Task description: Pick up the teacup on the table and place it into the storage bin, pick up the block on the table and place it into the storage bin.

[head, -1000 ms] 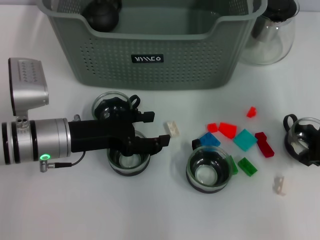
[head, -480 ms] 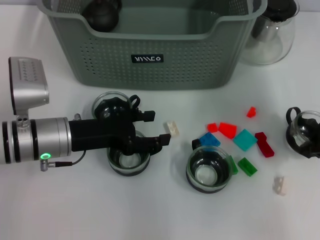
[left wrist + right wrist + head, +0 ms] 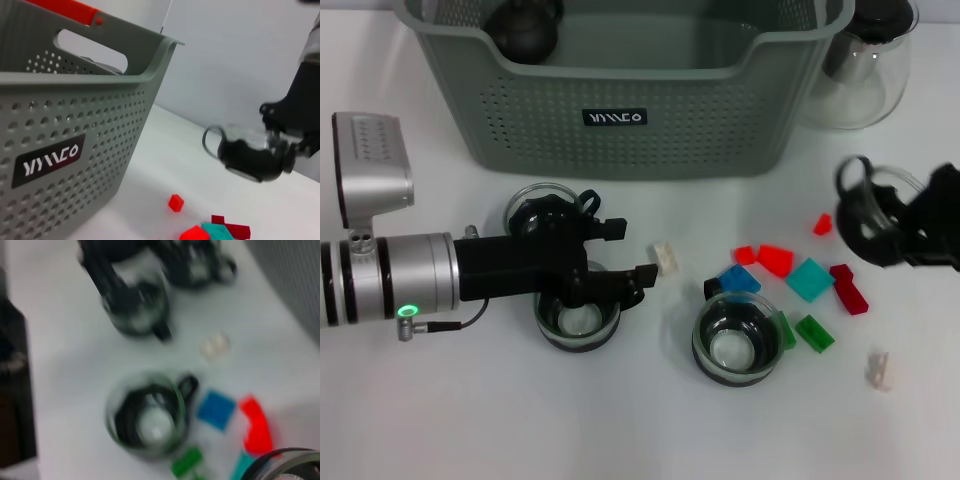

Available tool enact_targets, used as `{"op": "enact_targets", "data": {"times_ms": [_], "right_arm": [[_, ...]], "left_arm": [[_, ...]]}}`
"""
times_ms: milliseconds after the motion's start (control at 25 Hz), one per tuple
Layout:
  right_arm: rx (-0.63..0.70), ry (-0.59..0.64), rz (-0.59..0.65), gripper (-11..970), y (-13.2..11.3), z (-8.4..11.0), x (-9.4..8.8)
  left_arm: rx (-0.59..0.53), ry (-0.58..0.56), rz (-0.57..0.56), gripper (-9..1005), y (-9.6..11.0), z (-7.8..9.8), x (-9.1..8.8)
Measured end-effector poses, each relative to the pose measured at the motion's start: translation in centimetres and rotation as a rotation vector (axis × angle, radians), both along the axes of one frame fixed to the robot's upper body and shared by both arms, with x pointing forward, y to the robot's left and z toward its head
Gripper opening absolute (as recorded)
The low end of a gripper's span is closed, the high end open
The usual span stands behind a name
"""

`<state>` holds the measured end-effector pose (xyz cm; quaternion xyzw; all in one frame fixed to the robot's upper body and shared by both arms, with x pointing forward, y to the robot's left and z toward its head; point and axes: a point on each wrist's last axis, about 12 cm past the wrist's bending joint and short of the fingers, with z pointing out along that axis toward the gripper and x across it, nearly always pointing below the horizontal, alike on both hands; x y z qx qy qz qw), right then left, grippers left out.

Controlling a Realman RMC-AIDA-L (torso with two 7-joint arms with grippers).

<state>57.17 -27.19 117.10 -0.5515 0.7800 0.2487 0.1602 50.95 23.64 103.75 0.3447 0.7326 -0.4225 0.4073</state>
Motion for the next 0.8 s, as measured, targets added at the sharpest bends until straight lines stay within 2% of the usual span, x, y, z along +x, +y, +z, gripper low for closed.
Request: {"op": "enact_targets", "data": {"times_ms": [360,640,800], "right_arm": [[0.306,-0.051,0.081,59,3.2,3.2,0.9],[0.506,-0.070,0.158,60,7.0,6.1,2.9],[0.557,-0.132,0.131,60,9.2,8.3,4.6]], "left_arm": [[0.004,-0.002,-0.010,824,0.2,0.1,-0.1],[0.009,-0.012,-0.006,824,0.4,0.3,0.1],[0.007,-0.013,-0.005,825,0.4,0.3,0.1]]}}
